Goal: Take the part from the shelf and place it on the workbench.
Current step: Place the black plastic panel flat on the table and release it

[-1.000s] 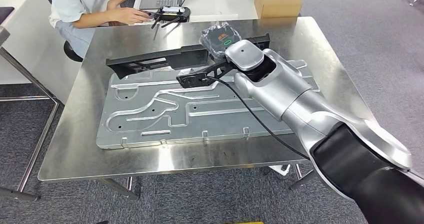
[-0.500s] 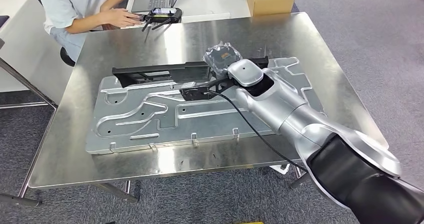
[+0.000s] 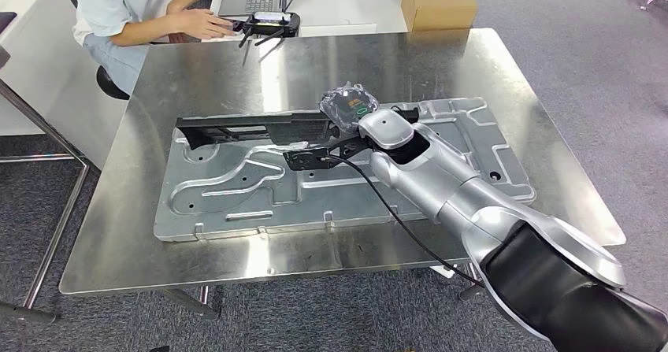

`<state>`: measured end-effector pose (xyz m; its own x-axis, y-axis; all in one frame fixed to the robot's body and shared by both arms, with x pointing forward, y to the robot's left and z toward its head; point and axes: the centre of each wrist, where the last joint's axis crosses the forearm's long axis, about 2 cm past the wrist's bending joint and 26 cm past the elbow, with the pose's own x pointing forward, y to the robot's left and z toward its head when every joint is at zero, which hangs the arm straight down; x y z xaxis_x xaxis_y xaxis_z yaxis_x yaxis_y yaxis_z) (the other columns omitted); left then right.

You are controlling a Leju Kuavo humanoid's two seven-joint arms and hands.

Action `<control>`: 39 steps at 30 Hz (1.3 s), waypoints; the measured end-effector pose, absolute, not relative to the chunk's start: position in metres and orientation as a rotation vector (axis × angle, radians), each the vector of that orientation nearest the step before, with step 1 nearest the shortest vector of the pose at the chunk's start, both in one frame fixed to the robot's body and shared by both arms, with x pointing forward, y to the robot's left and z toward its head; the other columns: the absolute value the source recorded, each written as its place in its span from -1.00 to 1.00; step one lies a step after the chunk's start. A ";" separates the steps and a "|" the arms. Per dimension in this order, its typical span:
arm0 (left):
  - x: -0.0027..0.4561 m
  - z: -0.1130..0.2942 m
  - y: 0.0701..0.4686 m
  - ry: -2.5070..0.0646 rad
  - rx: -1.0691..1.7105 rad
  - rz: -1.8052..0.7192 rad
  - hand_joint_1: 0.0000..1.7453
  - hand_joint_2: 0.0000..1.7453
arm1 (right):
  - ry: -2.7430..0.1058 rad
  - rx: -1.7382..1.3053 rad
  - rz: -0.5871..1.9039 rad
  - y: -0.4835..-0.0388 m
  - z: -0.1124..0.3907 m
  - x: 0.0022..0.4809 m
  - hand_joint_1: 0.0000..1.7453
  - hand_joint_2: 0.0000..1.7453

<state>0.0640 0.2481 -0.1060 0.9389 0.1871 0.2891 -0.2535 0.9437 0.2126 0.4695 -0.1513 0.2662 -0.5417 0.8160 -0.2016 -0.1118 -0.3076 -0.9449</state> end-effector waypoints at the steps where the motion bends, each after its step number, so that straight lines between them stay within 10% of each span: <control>1: 0.064 -0.106 0.248 -0.271 0.250 0.225 -1.00 1.00 | -1.297 -0.935 1.908 -0.152 0.265 0.469 -1.00 -1.00; 5: 0.063 -0.106 0.247 -0.275 0.247 0.217 -1.00 -1.00 | -1.299 -0.937 1.904 -0.152 0.266 0.470 -1.00 -1.00; 39: 0.063 -0.106 0.245 -0.304 0.229 0.238 -1.00 -1.00 | -1.278 -0.948 1.893 -0.165 0.262 0.472 -1.00 -1.00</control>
